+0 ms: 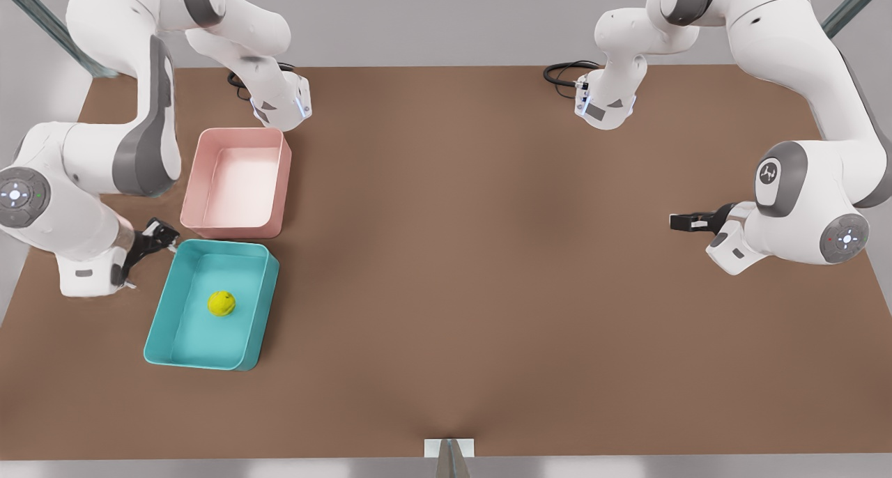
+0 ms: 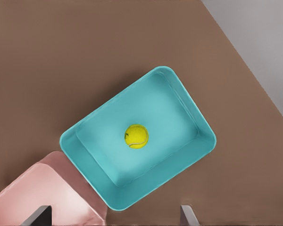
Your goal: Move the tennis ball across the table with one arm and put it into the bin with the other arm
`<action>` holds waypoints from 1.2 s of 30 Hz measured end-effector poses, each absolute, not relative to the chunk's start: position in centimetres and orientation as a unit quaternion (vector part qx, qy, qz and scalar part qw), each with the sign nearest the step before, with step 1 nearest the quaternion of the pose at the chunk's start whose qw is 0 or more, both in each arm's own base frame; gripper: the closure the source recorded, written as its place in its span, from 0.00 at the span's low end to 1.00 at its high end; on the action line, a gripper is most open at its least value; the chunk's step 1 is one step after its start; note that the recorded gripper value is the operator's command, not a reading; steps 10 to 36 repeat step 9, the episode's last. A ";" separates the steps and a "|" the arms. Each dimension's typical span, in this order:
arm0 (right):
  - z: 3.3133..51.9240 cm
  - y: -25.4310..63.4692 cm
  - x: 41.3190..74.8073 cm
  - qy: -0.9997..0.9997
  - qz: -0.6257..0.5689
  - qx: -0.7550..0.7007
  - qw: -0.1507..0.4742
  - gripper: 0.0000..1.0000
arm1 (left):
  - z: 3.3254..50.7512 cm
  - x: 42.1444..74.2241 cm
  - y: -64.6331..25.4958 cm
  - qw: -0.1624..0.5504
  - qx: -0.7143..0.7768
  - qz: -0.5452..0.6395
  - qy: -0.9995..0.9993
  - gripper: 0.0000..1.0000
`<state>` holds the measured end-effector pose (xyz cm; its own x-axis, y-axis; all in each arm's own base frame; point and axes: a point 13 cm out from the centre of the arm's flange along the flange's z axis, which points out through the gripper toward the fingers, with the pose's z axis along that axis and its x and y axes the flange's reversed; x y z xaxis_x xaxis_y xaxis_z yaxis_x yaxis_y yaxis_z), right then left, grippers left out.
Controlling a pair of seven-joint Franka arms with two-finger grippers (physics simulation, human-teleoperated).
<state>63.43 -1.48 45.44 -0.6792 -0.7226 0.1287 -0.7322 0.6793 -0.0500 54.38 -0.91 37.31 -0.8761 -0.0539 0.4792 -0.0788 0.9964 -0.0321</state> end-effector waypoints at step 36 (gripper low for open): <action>47.7 -1.3 55.1 -0.974 -0.007 0.206 0.090 0.00 | 37.5 54.5 -0.9 0.243 0.034 0.024 -0.969 0.00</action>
